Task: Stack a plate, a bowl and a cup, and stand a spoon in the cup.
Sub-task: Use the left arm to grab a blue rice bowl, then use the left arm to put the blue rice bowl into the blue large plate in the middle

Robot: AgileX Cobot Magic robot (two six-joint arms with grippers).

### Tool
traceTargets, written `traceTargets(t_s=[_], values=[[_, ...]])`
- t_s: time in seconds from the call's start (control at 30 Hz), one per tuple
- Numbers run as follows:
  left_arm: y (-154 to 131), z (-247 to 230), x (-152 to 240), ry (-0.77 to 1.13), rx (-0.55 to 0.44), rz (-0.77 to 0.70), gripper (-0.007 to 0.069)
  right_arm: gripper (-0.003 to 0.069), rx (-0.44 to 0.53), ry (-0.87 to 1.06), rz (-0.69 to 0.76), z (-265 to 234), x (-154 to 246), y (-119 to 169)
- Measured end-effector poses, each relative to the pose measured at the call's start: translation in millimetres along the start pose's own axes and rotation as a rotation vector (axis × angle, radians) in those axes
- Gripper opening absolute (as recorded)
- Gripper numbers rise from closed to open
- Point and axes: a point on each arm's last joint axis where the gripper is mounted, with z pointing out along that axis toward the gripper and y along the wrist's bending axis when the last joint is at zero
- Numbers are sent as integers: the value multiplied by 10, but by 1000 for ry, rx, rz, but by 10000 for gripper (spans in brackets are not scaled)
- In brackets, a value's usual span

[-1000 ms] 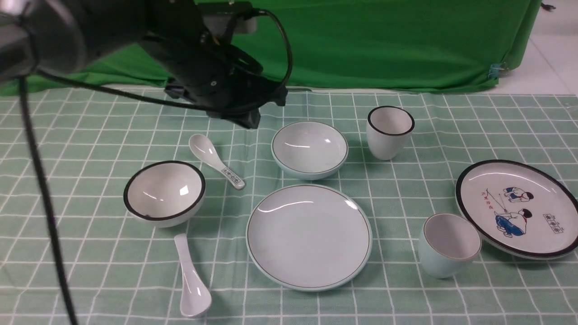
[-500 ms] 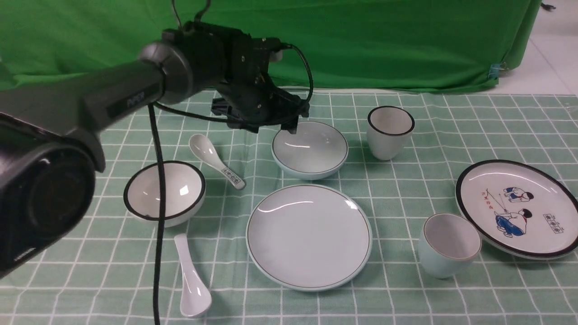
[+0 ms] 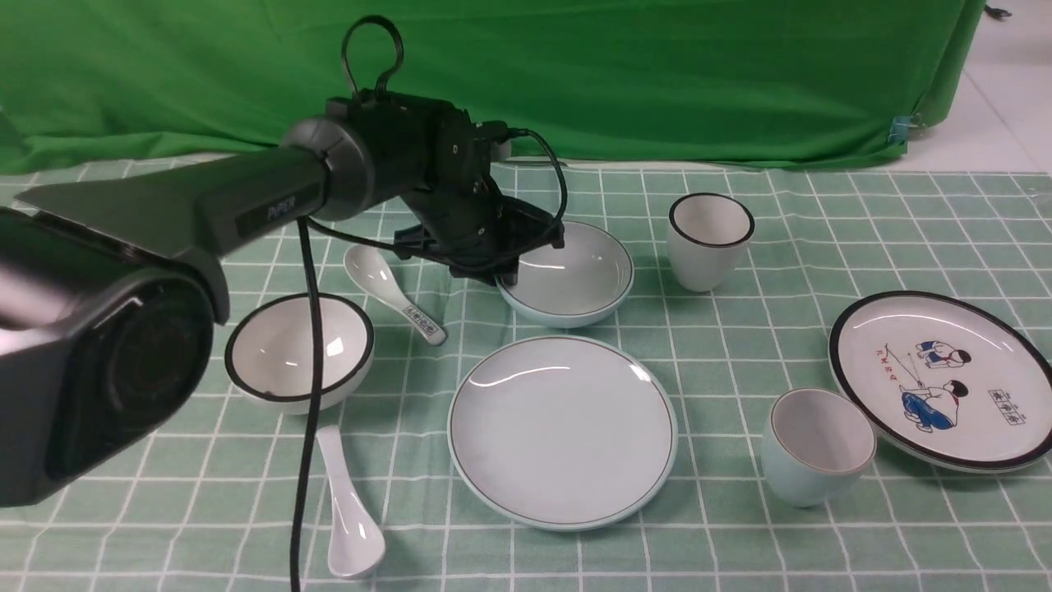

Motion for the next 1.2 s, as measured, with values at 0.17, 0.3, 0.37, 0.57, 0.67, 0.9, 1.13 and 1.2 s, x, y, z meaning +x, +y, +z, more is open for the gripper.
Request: traceTargets(t_s=[0.17, 0.3, 0.37, 0.57, 0.67, 0.9, 1.13, 1.2], values=[[-28, -388, -113, -36, 11, 4, 25, 62, 0, 0, -2, 0, 0, 0], [-97, -1150, -183, -66, 22, 88, 25, 67, 0, 0, -3, 0, 0, 0], [-133, -1292, -133, -54, 32, 119, 25, 67, -1, -4, -4, 0, -4, 1], [-233, -1100, 533, 102, 58, 194, 25, 70, -5, -35, -22, -1, -32, 5], [-161, -855, 782, 134, 62, 161, 25, 70, -5, -37, -23, -1, -34, 5], [-89, -627, 933, 134, 68, 129, 25, 70, -6, -42, -23, -1, -38, 6], [-108, -580, 952, 145, 95, 132, 31, 71, 12, 77, -17, 116, -100, 16], [-106, -574, 960, 153, 96, 144, 57, 86, 28, 154, -17, 202, -234, 30]])
